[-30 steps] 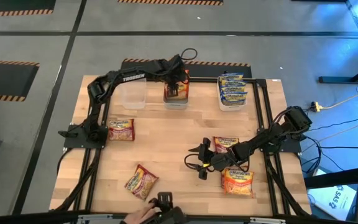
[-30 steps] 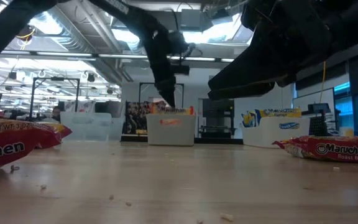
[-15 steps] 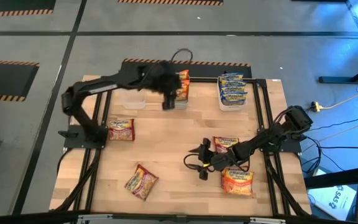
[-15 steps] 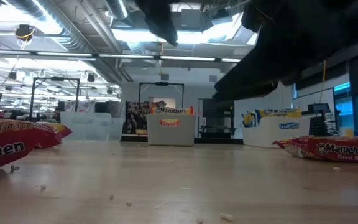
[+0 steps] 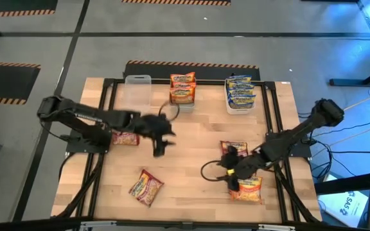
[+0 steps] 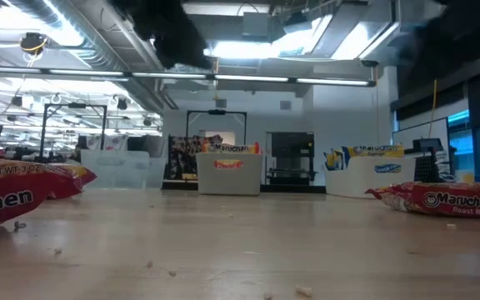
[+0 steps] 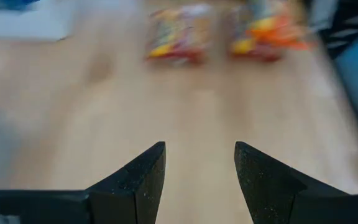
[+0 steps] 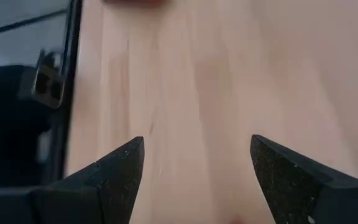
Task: Sort Maruchan noodles
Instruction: Put the orange noodle pack into the gray bin
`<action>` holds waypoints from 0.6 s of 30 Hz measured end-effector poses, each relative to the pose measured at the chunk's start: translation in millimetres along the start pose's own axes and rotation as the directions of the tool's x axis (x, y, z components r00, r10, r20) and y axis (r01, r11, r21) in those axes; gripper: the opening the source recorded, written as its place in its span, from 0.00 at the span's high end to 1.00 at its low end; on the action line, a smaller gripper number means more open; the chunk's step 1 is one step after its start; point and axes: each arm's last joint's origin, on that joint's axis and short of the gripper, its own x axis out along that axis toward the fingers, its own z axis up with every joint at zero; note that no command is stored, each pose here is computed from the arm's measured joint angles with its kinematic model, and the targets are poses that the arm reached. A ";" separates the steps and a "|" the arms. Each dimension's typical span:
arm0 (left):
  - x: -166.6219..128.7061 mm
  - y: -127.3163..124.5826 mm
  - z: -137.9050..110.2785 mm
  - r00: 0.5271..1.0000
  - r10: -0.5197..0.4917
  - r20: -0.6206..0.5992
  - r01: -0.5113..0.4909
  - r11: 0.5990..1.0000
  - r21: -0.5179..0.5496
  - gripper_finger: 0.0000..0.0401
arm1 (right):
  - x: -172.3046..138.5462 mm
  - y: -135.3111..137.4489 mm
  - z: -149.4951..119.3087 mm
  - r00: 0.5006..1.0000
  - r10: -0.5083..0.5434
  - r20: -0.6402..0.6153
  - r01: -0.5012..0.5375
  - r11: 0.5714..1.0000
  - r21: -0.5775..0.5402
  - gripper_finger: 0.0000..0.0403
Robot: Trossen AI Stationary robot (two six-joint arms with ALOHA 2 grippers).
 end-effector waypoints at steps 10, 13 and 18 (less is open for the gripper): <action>37.9 -46.6 -15.4 0.948 -0.170 0.269 0.174 0.985 0.008 0.54 | -47.4 34.4 -58.0 0.951 0.141 -0.277 -0.009 0.903 0.429 0.31; 59.1 -55.7 -13.4 0.942 -0.182 0.281 0.193 0.981 -0.012 0.54 | -56.7 44.9 -81.5 0.934 0.125 -0.334 0.066 0.859 0.507 0.31; 100.7 -74.4 -7.2 0.951 -0.192 0.241 0.215 0.974 -0.074 0.54 | -62.6 56.7 -118.4 0.920 0.049 -0.388 0.198 0.797 0.570 0.31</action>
